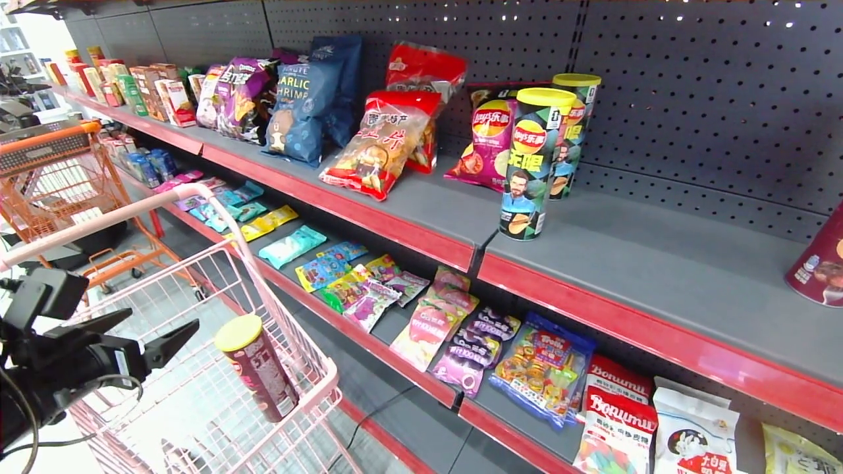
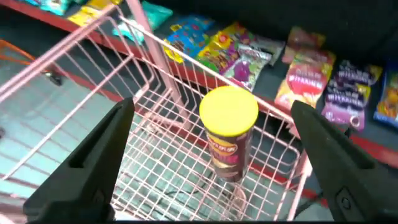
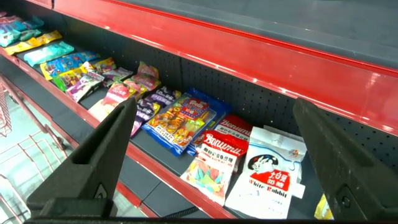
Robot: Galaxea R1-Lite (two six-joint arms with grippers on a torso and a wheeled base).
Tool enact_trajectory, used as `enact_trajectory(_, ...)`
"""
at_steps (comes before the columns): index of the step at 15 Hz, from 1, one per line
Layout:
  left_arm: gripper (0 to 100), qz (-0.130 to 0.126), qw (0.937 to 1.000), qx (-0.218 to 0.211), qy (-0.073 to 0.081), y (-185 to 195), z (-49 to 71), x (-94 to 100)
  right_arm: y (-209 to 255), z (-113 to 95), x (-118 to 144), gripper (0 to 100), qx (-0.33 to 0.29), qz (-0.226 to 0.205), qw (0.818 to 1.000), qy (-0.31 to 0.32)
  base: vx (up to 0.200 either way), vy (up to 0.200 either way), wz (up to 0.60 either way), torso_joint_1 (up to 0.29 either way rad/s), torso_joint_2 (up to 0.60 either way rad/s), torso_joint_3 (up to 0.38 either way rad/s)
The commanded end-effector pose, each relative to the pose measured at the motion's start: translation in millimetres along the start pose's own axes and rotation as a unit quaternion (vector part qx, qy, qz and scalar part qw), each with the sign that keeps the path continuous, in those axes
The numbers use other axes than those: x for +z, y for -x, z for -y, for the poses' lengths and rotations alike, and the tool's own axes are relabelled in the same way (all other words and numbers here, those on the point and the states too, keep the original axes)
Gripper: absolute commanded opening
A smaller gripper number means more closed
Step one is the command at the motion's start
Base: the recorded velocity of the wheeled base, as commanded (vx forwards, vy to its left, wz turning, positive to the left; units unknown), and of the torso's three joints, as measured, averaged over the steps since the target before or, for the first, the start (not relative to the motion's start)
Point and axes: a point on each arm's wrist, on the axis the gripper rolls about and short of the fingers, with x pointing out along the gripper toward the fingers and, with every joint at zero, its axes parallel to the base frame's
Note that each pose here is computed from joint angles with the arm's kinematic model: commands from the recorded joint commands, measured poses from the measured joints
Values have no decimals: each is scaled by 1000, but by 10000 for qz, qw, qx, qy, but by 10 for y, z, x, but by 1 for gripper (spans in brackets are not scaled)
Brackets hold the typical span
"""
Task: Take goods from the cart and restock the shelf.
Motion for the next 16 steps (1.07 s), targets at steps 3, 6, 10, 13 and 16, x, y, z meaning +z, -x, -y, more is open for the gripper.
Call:
enact_trajectory(3,100,-760,9956,-537,85,-233,-58,-603,0,0,1,100,-8,9,10000,0,0,0,0,0,0,0)
enact_trajectory(6,100,-703,9962,-504,98,-378,-151,-730,0,0,0,100,-1,2,10000,0,0,0,0,0,0,0)
enact_trajectory(10,100,-748,9946,-699,141,-530,-200,-814,0,0,0,100,-1,2,10000,0,0,0,0,0,0,0)
enact_trajectory(13,100,-644,9955,-686,88,-704,-276,-833,0,0,1,100,-1,9,10000,0,0,0,0,0,0,0)
enact_trajectory(16,100,-689,9941,-831,69,-784,-235,-872,0,0,0,100,-1,2,10000,15,0,0,0,0,0,0)
